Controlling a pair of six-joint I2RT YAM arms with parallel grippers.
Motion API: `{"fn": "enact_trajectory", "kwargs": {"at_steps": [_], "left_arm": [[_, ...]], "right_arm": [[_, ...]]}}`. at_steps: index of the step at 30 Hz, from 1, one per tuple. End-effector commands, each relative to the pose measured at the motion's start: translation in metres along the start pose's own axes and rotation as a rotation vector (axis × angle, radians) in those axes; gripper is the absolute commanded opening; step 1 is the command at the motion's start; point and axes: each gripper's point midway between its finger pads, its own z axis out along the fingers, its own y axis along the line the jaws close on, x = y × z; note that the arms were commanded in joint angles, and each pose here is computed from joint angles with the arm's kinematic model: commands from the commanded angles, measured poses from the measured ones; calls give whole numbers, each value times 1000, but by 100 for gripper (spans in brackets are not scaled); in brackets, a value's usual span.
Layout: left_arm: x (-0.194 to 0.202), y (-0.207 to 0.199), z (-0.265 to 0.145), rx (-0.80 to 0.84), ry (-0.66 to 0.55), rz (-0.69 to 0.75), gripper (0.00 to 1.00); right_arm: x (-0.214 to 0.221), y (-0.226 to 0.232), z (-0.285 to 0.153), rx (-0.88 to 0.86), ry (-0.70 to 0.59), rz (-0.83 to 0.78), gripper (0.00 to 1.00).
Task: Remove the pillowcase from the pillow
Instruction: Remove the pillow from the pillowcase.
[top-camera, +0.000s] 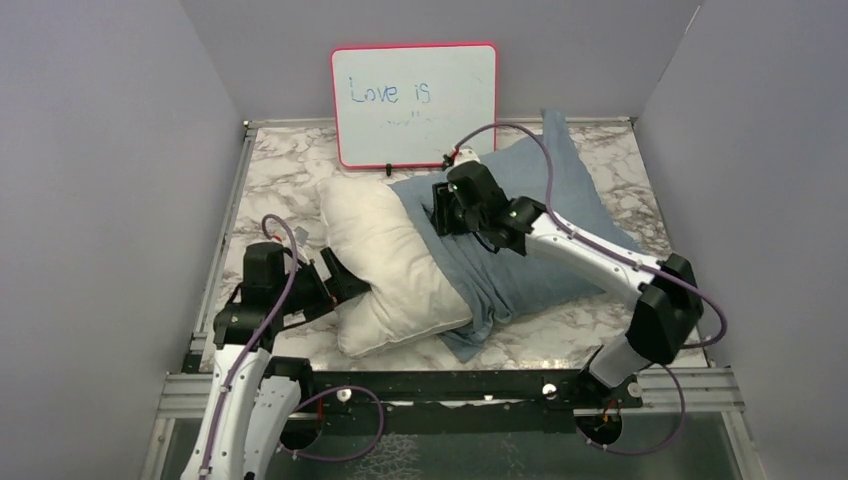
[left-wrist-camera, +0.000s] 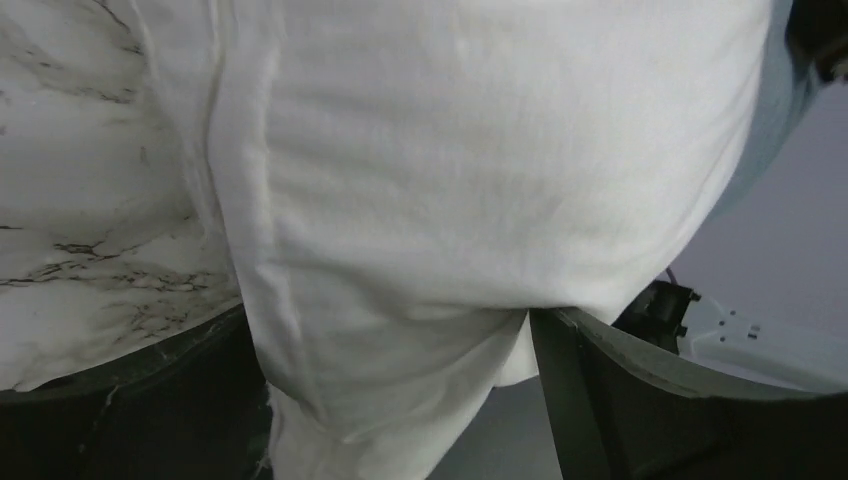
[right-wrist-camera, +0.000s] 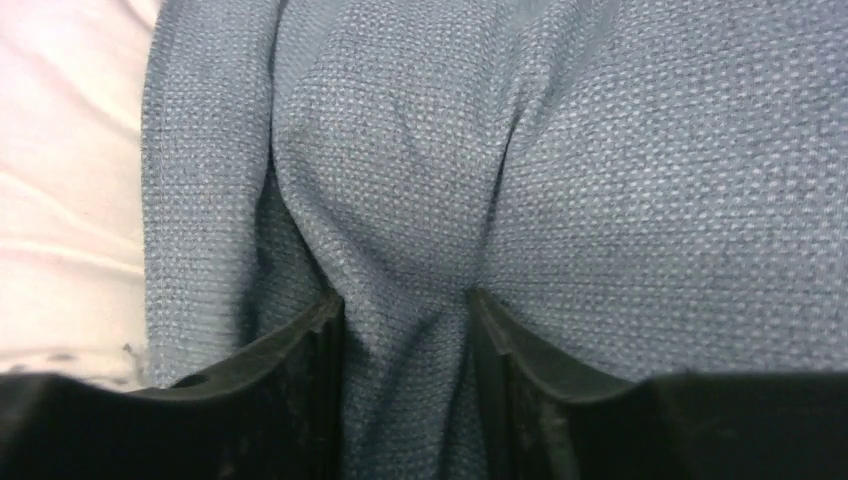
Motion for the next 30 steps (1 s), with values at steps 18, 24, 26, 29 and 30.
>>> {"fn": "enact_trajectory", "kwargs": {"at_steps": [18, 24, 26, 29, 30], "left_arm": [[-157, -102, 10, 131, -42, 622, 99], [-198, -86, 37, 37, -45, 705, 99], [-213, -82, 43, -8, -63, 713, 98], [-234, -83, 43, -49, -107, 762, 99], [-241, -84, 43, -68, -125, 776, 99]], "right_arm": [[214, -16, -36, -217, 253, 313, 44], [210, -16, -43, -227, 229, 322, 44], [209, -15, -44, -232, 228, 321, 44], [209, -14, -45, -236, 238, 316, 44], [209, -14, -45, -236, 242, 314, 44]]}}
